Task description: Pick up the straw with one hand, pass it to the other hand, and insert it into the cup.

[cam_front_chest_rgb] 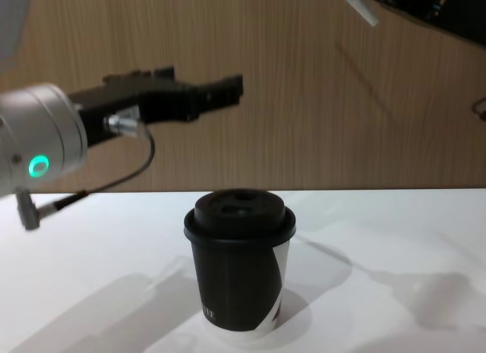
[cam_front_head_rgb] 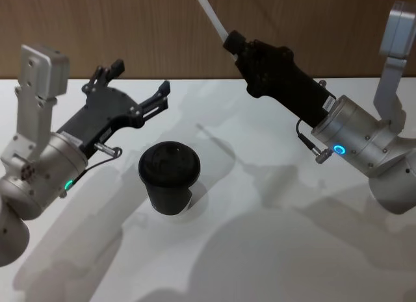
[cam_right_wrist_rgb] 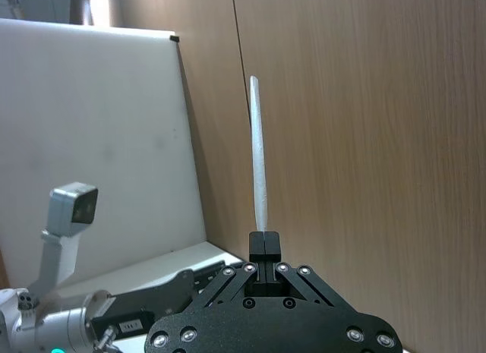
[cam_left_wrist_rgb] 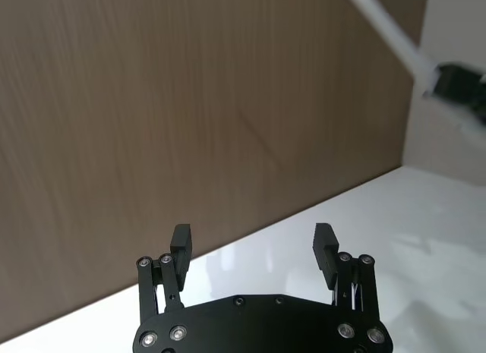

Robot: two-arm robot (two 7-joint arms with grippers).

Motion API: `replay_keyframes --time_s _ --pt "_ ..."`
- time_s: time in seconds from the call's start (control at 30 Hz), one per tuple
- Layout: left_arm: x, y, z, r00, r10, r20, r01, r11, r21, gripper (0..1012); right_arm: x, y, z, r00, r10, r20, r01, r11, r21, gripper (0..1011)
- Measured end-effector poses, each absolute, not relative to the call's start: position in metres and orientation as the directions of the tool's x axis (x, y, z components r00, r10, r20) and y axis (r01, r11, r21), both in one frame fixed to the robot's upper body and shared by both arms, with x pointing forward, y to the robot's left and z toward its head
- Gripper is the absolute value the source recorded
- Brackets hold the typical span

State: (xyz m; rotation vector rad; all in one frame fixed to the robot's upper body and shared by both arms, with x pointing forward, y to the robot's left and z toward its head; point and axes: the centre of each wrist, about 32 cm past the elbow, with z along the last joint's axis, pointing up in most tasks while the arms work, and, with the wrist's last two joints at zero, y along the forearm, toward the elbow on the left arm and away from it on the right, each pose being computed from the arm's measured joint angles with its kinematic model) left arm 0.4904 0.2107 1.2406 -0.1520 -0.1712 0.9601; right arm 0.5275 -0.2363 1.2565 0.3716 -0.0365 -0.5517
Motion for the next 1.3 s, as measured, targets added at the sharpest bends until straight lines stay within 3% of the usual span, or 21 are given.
replay_keyframes --time_s 0.4,0.8,1.3 --pt "0.492 0.215 1.265 0.688 0.726 0.000 -0.689 0.653 -0.315 1003 0.527 -0.236 1.257 0.854 -0.517 -0.066 0.504 0.787 0.355 0" --pt "0.502 0.212 1.284 0.811 0.569 -0.137 -0.568 0.709 -0.418 1003 0.527 -0.236 1.257 0.854 -0.516 -0.067 0.504 0.787 0.356 0" --pt "0.513 0.202 1.292 0.866 0.441 -0.235 -0.498 0.723 -0.478 1003 0.527 -0.236 1.257 0.854 -0.516 -0.067 0.504 0.787 0.356 0"
